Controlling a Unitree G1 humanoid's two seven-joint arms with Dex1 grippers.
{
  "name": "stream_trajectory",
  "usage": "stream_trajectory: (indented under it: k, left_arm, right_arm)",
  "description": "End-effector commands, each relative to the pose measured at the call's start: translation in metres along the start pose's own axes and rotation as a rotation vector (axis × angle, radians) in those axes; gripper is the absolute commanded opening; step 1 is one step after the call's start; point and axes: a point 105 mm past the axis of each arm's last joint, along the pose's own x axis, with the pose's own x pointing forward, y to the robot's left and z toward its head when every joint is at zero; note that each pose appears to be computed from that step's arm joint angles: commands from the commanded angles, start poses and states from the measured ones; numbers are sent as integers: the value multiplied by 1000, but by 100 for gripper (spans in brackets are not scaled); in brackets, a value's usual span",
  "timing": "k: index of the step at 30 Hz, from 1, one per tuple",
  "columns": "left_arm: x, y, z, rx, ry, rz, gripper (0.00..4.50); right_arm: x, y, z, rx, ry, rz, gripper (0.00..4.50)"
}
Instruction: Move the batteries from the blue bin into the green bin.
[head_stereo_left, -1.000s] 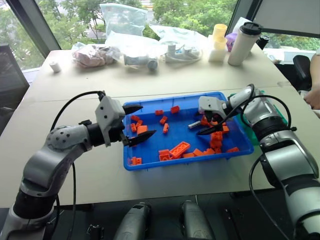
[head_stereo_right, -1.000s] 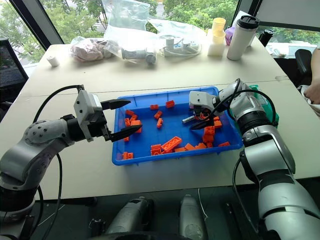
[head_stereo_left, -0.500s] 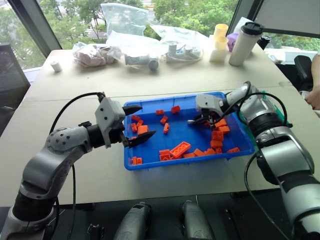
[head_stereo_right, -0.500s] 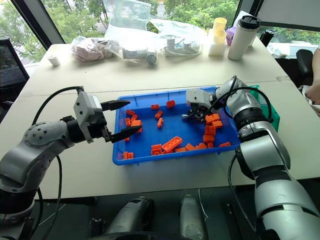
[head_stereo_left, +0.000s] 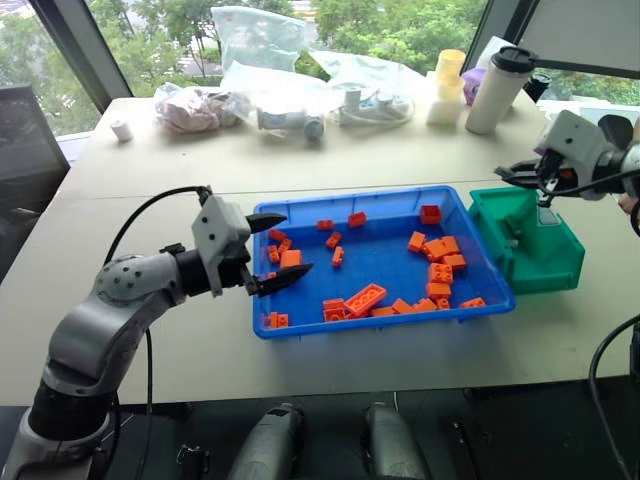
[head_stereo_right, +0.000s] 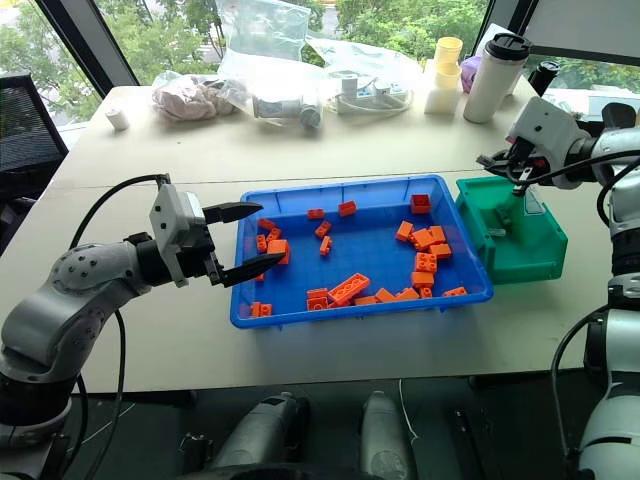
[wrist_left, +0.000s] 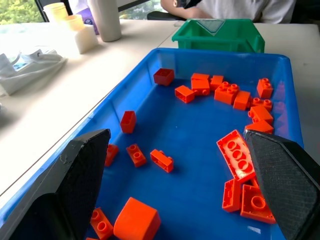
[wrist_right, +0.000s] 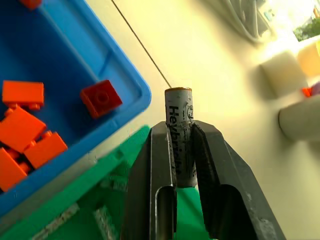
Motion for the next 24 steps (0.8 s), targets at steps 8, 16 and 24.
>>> stream_trajectory:
  k: [8,16,24]
  left_arm:
    - [6,3,9,49,-38,-37,450]
    - [0,1,10,39,-27,-44,450]
    - [-11,5,10,35,-2,-24,450]
  right_arm:
    - [-6,14,-30,34,81,-8,249]
    - [-25,15,20,-10,-85,-15,443]
    - [-22,67,70,57,-270,165,443]
